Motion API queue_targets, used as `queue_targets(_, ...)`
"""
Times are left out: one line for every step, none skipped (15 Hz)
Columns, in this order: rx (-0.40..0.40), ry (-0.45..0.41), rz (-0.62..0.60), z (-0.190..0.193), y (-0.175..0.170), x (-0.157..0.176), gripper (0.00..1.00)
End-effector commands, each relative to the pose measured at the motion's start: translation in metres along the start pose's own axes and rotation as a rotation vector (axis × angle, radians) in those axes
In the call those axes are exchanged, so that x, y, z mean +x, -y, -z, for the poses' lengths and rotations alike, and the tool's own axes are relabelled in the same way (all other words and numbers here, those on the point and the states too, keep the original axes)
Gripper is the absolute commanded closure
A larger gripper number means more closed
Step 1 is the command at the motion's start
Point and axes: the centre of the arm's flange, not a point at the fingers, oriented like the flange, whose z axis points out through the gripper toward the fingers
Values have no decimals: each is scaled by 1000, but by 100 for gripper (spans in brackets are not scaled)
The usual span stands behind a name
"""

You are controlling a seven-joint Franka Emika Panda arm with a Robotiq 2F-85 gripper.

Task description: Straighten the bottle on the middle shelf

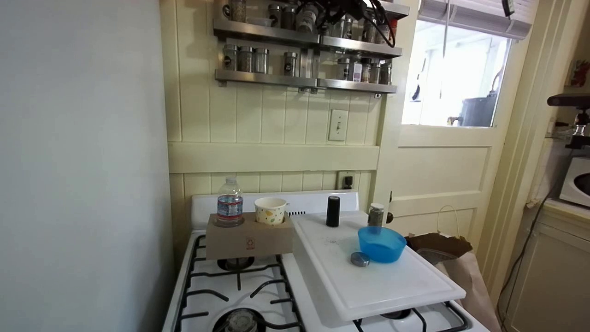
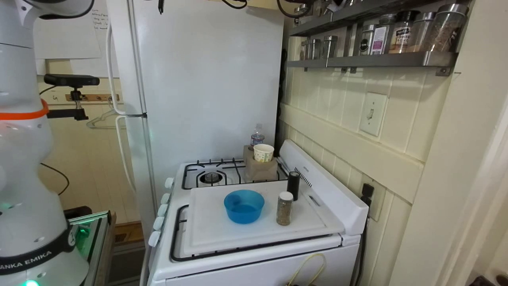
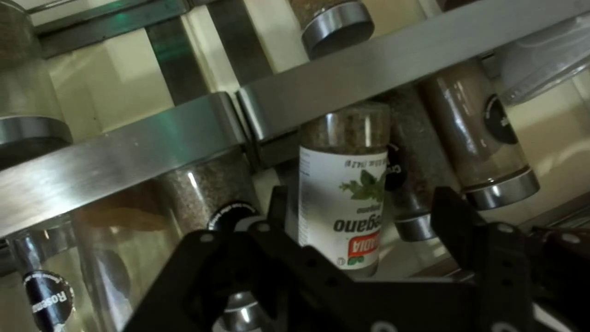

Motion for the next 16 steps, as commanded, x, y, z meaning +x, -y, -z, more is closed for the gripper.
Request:
queue_targets(-17, -9, -18, -5, 1, 2, 19)
queue_targets(-15, -8, -26, -6, 0, 2, 19)
queue_targets(-12, -11, -27, -6, 0, 2, 20)
queue_targets(-11, -13, -28, -7, 0, 2, 21)
queue_targets(-11, -12, -28, -8, 0, 1, 23)
queue_targets(-10, -11, -29, -9, 0, 1, 22)
queue_targets(-11, -10, -29, -10, 0, 0, 25)
queue_targets(-11, -10, -30, -11, -1, 0, 26)
queue_targets(-12, -12, -29, -13, -1, 0, 29)
queue_targets(-12, -12, -29, -14, -2, -1, 31)
queue_targets(-13, -12, -29, -15, -3, -1, 35)
queue_targets(-13, -12, -30, -16, -3, -2, 38)
queue_targets(-14, -11, -31, -17, -3, -3, 40)
queue_targets(-14, -9, -32, -18, -4, -4, 38)
queue_targets(-15, -8, -33, -18, -4, -4, 42)
queue_targets(-16, -7, -33, -19, -4, -5, 45)
